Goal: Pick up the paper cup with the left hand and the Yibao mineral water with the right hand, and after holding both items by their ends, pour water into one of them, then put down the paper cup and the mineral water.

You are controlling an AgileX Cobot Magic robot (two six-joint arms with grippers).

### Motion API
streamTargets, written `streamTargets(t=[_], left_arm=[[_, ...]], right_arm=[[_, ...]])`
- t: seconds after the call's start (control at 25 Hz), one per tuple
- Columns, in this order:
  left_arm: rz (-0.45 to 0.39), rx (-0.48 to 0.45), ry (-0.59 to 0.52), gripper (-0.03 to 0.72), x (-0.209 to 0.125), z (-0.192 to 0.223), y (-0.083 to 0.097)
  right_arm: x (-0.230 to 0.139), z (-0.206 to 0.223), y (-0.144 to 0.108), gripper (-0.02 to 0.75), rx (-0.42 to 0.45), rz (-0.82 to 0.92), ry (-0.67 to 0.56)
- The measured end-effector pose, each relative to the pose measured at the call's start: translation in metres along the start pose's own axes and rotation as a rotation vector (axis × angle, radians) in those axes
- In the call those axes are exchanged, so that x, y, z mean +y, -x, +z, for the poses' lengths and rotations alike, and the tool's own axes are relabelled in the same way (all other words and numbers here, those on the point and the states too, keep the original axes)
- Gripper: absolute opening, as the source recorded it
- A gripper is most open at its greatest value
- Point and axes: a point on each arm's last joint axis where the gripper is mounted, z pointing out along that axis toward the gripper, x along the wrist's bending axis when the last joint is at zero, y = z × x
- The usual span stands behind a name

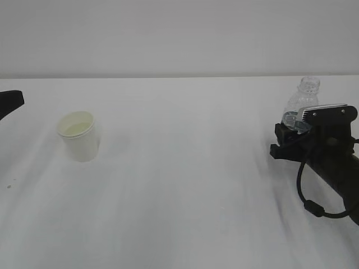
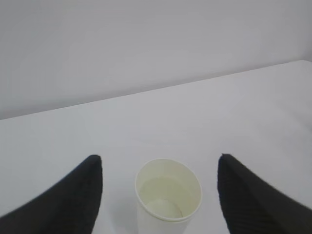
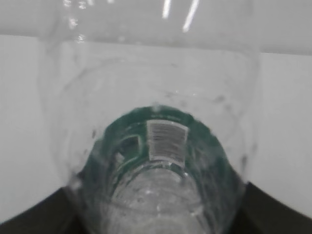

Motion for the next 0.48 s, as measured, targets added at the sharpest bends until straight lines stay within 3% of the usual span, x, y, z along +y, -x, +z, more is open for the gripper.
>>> streamTargets(t=[0.48], left_arm=[[0.000,-0.012,0.014,0.529,0.0012,0.0000,0.0011]], right_arm=[[-0.0082,0.0011,-0.0003,0.426,-0.001,-0.001,-0.025]])
